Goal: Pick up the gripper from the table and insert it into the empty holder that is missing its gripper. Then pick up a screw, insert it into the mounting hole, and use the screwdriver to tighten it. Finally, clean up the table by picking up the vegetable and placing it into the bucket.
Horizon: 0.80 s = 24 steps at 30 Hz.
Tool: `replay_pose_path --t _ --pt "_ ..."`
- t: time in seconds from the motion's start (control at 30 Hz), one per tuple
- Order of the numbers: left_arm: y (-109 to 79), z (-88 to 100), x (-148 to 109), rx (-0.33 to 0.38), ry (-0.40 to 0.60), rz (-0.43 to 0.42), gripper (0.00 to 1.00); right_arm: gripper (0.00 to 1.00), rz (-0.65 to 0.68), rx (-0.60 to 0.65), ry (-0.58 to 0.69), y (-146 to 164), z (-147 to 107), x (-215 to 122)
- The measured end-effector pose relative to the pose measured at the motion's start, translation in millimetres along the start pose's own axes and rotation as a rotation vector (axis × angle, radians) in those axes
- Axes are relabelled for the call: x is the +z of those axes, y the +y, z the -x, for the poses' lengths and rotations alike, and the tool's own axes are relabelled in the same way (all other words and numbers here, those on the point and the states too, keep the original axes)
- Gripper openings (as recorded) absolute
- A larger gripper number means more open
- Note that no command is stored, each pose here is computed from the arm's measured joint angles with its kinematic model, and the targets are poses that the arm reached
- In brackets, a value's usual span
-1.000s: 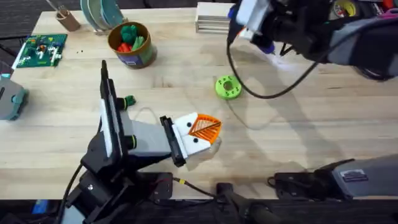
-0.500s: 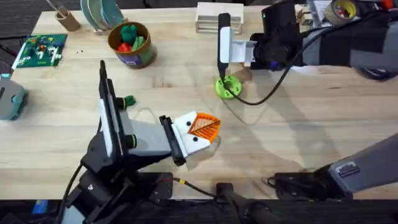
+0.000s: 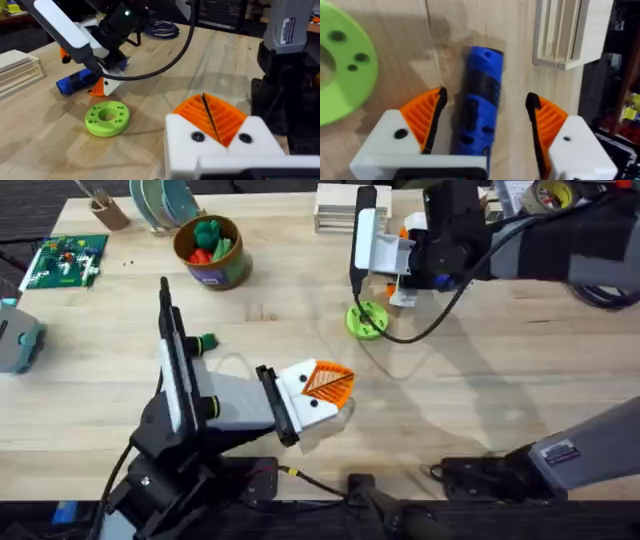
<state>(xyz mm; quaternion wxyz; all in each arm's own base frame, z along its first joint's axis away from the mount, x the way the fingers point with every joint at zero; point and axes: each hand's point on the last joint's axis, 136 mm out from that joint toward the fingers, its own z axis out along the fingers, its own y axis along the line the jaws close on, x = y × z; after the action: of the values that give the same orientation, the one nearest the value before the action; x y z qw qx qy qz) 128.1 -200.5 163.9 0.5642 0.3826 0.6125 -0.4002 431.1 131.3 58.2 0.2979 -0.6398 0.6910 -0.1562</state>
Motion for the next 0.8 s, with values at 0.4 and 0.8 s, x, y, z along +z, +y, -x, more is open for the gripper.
replay_pose_path --t 0.4,0.8 --pt "0.0 0.0 0.0 0.000 0.000 0.000 0.004 0.992 0.021 0.134 -0.012 1.1 6.2 -25.6" --pt "0.0 0.1 0.0 0.001 -0.001 0.000 0.455 0.991 -0.083 0.494 -0.104 -27.1 21.5 -130.6"
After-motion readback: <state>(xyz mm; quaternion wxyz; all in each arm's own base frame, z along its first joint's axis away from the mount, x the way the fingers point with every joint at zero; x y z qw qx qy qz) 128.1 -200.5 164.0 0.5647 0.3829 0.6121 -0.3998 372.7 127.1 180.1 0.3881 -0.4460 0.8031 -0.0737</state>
